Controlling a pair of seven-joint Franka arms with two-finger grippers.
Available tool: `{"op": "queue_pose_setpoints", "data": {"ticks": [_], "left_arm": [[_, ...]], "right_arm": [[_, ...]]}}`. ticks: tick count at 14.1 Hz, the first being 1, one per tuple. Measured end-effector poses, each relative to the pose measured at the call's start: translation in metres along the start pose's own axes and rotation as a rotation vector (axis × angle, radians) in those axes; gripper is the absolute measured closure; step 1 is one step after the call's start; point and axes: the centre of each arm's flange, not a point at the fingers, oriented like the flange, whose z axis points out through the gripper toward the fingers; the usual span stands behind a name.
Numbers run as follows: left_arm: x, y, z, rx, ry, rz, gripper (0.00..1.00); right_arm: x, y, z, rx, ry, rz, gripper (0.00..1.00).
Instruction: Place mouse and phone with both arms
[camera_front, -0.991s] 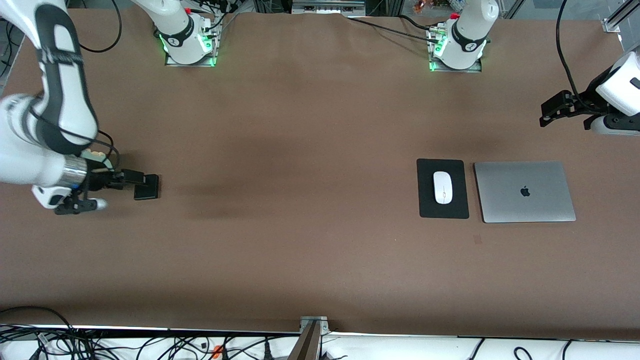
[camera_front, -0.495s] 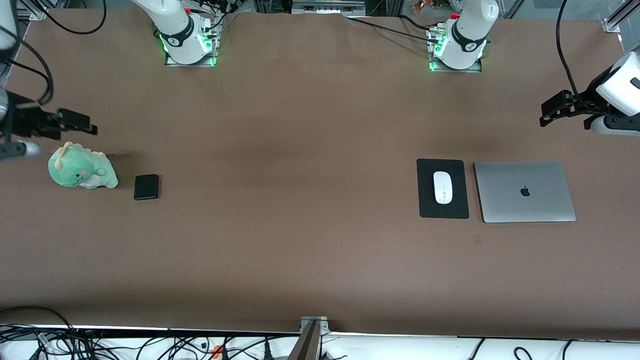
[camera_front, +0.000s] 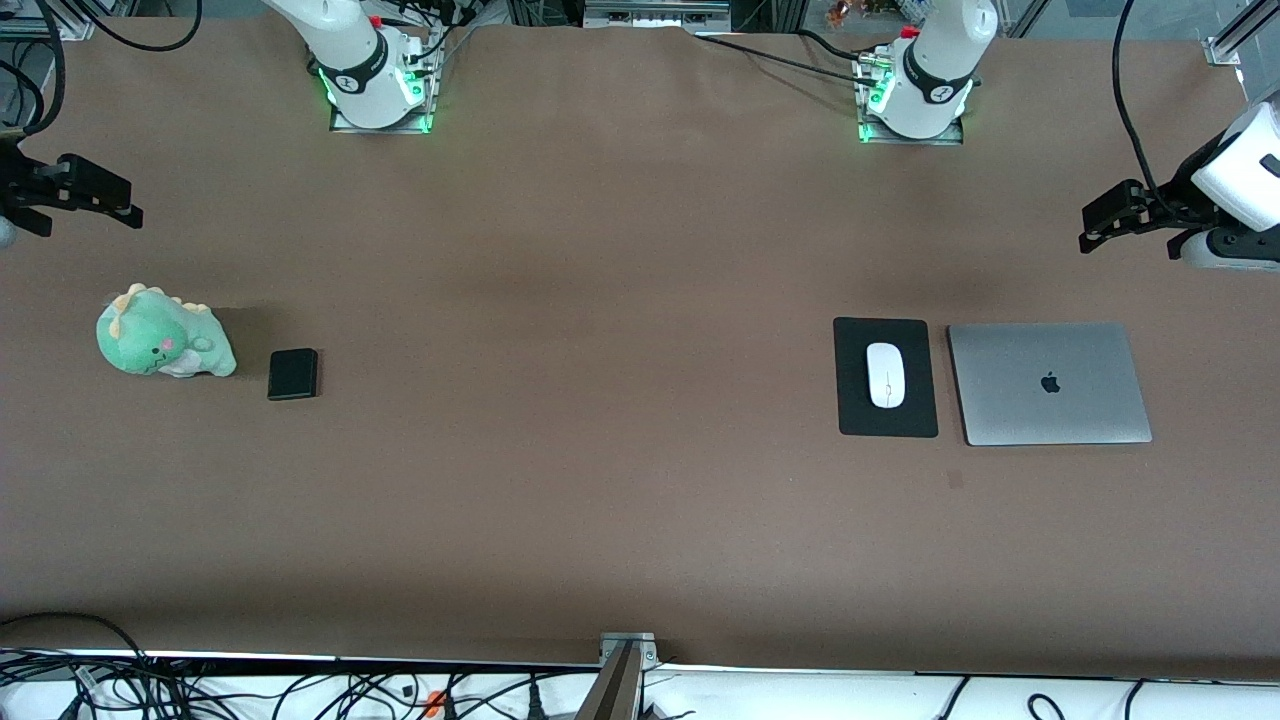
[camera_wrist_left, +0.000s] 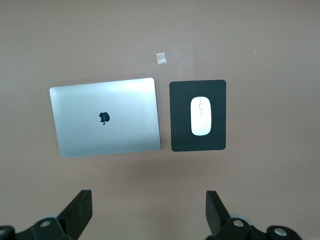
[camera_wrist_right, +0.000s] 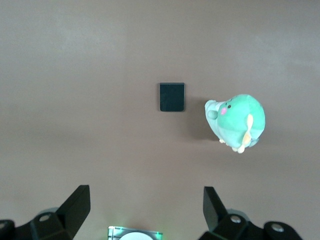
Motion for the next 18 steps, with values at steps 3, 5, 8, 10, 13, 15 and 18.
{"op": "queue_pose_setpoints", "data": {"ticks": [3,5,8,10,13,15,18], "left_arm": [[0.0,0.0002,-0.0002,0.0,0.0,0.0,0.0],[0.0,0.0002,-0.0002,0.0,0.0,0.001,0.0],[0.0,0.0008,-0.0004,0.0,0.001,0.002,0.0],[0.0002,0.0031,-0.0004,0.0,0.001,0.006,0.0],[0.0002,0.0039,-0.0004,0.001,0.001,0.008,0.0],[0.0,0.0041,-0.0002,0.0,-0.001,0.008,0.0],[-0.0021,0.0043,0.0013,0.0,-0.02,0.008,0.0]], "right_arm": [[-0.0003,-0.0038,0.0007,0.001,-0.008,0.008,0.0],[-0.0004,-0.0045,0.0011,0.001,-0.012,0.008,0.0],[0.0005,-0.0045,0.0031,0.0,-0.017,0.008,0.0],[0.0015,-0.0026,0.0049,0.0,-0.021,0.013,0.0],[0.0013,0.0033,0.0059,0.0,-0.023,0.024,0.0],[0.0006,0.0052,0.0063,0.001,-0.027,0.027,0.0],[0.001,0.005,0.0078,0.001,-0.032,0.027,0.0]]}}
